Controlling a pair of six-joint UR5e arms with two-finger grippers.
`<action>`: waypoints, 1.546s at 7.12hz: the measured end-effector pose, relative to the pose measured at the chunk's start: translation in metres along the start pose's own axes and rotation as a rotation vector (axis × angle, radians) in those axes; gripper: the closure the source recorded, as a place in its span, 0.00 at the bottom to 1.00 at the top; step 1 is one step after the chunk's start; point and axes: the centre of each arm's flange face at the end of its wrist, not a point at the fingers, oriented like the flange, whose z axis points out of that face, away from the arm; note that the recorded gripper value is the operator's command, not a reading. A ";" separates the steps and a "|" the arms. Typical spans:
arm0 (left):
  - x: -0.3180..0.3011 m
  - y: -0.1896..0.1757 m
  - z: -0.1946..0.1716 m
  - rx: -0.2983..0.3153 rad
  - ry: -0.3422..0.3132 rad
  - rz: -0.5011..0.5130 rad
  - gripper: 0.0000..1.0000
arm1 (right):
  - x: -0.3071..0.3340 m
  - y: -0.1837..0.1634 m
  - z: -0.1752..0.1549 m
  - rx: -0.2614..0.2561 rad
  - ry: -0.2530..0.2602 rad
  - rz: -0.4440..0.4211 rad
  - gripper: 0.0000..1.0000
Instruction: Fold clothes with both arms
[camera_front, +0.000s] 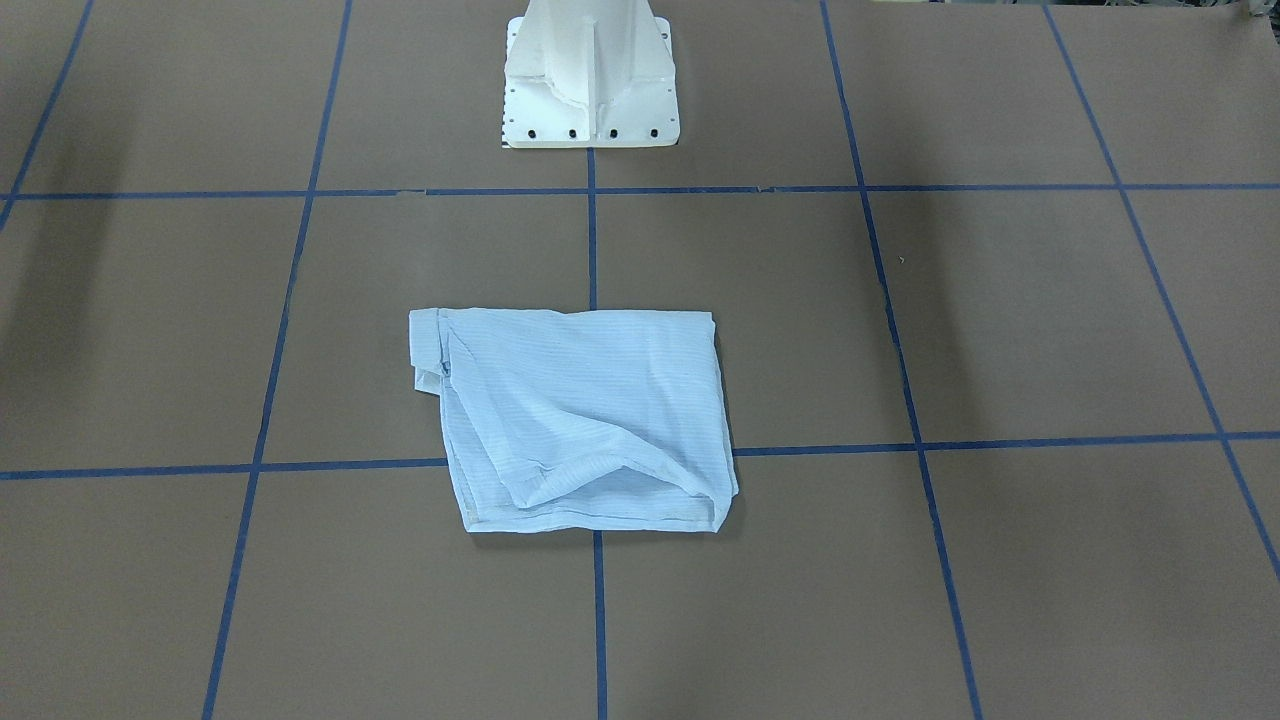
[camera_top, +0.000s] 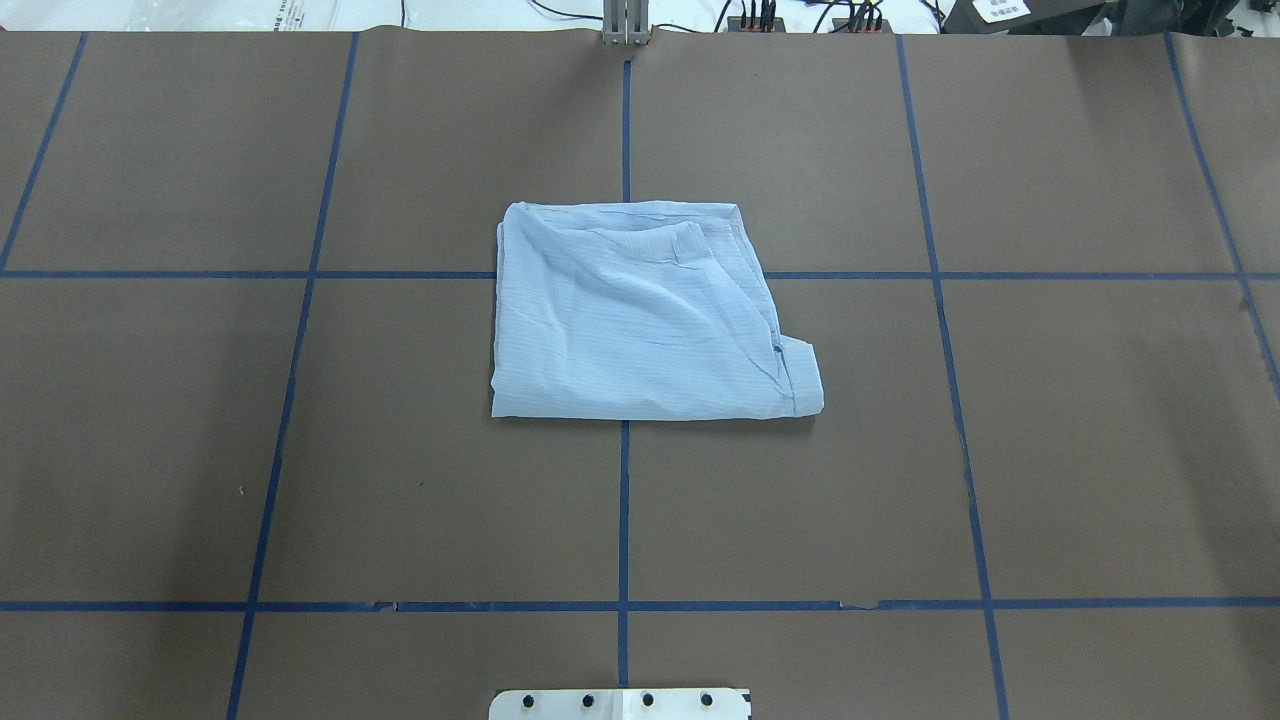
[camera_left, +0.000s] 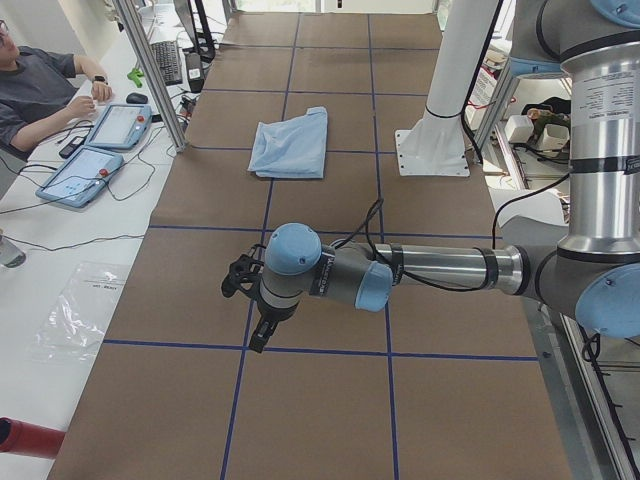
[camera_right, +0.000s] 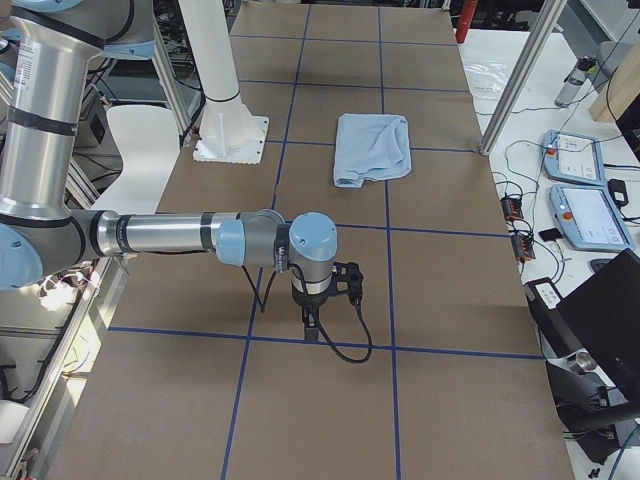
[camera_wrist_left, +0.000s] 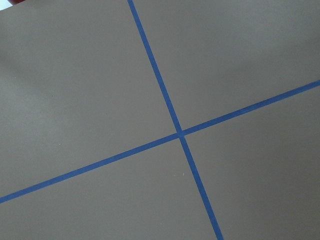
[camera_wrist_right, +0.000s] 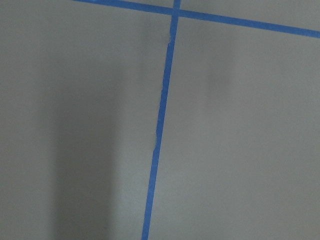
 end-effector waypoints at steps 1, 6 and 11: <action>-0.002 0.003 0.002 -0.006 -0.001 -0.008 0.00 | 0.000 0.000 0.000 0.001 -0.001 0.002 0.00; -0.003 0.006 0.004 -0.012 0.003 -0.015 0.00 | 0.000 0.000 -0.001 0.002 -0.001 0.003 0.00; -0.006 0.014 0.009 -0.024 0.004 -0.027 0.00 | 0.001 0.000 0.000 0.001 0.001 0.040 0.00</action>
